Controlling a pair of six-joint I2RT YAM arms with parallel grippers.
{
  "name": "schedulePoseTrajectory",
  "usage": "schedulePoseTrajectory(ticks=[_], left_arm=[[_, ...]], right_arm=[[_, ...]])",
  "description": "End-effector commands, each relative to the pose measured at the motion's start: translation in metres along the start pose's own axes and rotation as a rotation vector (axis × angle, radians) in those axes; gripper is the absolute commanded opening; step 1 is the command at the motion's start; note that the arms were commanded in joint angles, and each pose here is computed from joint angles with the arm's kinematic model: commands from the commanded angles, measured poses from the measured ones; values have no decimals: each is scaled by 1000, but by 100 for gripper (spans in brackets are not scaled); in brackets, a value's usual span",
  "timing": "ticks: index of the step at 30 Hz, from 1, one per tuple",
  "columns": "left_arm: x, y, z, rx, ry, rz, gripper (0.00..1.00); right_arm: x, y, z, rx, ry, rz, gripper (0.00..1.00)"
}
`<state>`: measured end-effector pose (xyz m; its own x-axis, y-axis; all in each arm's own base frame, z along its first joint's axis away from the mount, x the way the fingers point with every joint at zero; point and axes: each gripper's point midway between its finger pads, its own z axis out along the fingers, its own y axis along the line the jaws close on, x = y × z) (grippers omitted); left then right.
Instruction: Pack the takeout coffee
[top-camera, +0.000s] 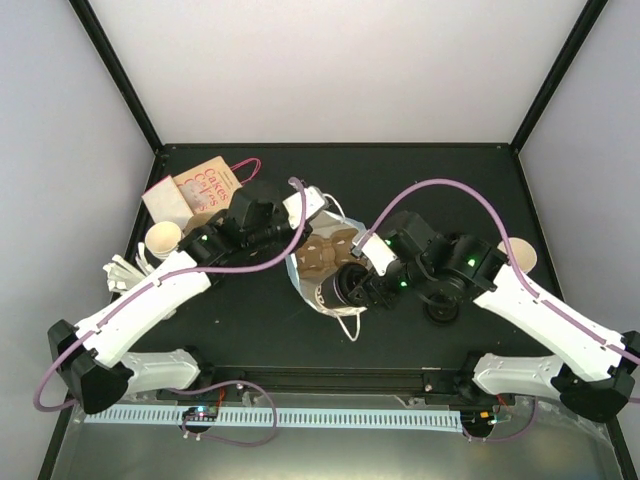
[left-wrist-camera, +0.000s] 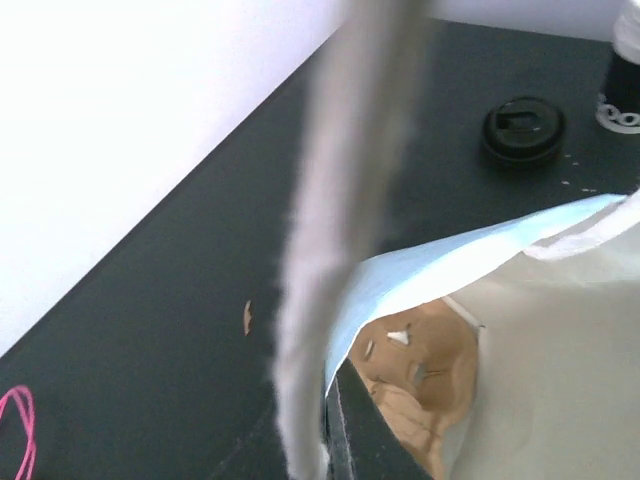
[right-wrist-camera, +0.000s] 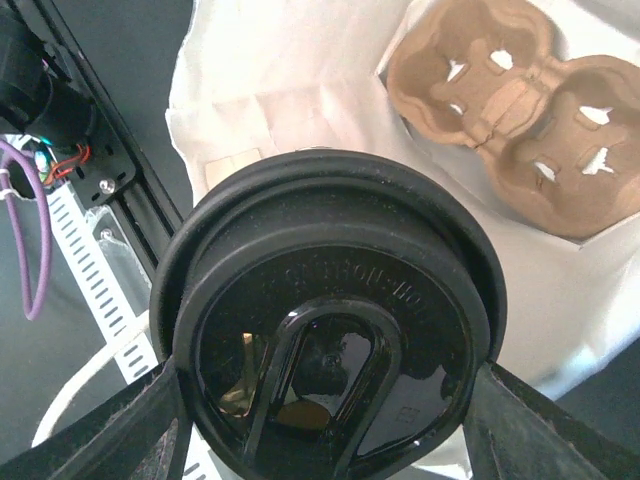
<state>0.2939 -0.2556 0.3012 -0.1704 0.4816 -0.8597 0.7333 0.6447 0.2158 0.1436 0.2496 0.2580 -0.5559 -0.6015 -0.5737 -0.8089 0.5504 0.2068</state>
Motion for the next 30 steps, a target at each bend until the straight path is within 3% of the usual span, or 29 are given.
schedulePoseTrajectory(ticks=[1, 7, 13, 17, 30], left_arm=[[-24, -27, -10, 73, -111, 89, 2], [3, -62, -19, 152, -61, 120, 2], [10, -71, -28, 181, -59, 87, 2], [14, -80, -28, 214, -44, 98, 2], [25, -92, -35, 258, -30, 109, 1]], right_arm=[[10, 0, 5, 33, 26, -10, 53], [12, 6, 15, 144, 55, -126, 52], [-1, 5, 18, 301, -28, -223, 52], [-1, 9, 33, 354, -46, -313, 38], [6, 4, 59, 492, -73, -569, 45]])
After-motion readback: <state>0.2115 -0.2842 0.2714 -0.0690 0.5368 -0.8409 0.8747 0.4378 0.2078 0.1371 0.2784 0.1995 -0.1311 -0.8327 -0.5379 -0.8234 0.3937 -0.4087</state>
